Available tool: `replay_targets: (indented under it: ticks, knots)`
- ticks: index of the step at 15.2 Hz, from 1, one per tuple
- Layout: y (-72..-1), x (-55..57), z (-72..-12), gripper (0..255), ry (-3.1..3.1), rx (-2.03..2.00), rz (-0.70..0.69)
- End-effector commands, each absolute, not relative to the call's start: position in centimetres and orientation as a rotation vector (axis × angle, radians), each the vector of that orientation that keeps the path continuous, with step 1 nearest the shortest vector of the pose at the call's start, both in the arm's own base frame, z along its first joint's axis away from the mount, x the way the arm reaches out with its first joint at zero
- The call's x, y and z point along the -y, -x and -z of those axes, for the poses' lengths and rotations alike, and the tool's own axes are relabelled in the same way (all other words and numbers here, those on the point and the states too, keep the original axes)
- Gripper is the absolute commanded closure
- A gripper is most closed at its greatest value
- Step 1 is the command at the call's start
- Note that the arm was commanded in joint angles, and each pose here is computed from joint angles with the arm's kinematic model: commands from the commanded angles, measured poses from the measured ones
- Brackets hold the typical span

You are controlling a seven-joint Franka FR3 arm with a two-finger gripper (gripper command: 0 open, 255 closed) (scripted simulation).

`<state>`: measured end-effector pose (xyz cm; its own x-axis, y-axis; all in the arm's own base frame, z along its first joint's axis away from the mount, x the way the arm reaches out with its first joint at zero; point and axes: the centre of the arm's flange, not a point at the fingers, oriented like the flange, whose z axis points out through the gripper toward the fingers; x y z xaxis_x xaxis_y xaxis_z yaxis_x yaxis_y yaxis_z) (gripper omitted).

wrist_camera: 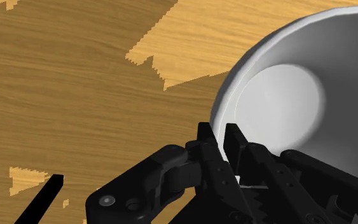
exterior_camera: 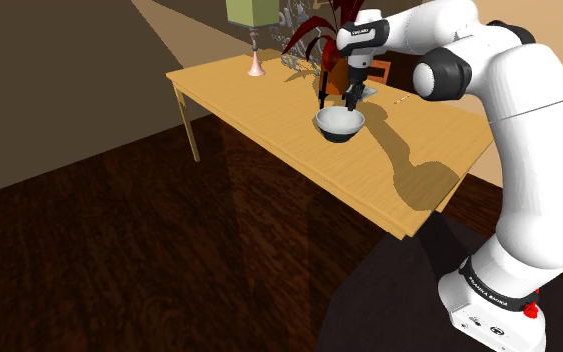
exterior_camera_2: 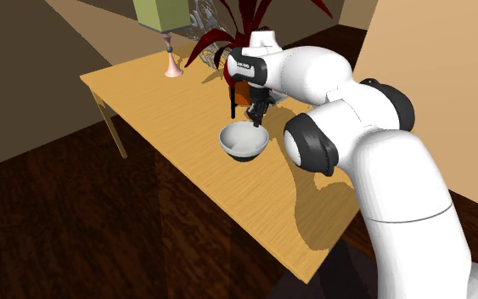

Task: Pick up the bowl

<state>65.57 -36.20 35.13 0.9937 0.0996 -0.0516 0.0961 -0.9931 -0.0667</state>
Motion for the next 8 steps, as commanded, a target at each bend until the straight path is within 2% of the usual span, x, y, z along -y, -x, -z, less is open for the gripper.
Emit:
replay_targets:
  ticks: [1, 8]
  knots:
    - [-65.6, 36.2, -35.1, 255, 3.072, 0.151, -0.085]
    - [-65.5, 36.2, -37.1, 255, 3.072, 0.151, -0.085]
